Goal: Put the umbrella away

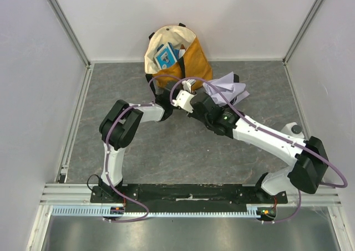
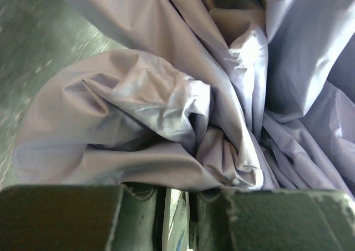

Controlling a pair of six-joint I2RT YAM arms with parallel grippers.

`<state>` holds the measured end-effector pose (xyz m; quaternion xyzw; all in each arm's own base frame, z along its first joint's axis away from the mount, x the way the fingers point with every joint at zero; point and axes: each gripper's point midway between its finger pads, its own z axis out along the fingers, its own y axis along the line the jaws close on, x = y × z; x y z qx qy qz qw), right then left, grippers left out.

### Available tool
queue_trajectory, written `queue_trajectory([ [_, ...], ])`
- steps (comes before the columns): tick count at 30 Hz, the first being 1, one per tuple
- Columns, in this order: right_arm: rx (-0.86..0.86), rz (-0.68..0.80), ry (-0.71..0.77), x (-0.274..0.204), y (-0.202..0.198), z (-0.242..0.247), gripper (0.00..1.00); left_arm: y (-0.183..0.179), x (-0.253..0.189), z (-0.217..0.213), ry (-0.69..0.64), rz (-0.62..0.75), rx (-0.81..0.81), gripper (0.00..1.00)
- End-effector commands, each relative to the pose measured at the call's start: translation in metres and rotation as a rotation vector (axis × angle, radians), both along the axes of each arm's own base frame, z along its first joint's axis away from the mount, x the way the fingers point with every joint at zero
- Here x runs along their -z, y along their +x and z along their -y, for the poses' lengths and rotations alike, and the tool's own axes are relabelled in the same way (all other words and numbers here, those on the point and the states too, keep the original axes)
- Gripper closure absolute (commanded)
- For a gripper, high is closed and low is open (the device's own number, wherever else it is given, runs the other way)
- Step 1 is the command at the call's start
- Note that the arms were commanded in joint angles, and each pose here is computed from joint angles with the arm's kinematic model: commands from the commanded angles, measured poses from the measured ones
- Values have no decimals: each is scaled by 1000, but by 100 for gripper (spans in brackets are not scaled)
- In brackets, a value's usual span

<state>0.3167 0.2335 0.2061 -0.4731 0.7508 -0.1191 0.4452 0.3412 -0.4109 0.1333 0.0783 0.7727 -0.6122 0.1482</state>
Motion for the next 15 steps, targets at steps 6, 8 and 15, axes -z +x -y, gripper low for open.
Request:
queue_trajectory([
  [6,-189,-230,50,85,-51,-55,100,-14,59,-32,149,106,-78,80],
  [8,-226,-287,60,98,-62,-62,100,-21,70,-44,193,130,-98,79],
  [15,-359,-520,124,136,-105,-86,100,-44,96,-80,299,158,-174,77],
])
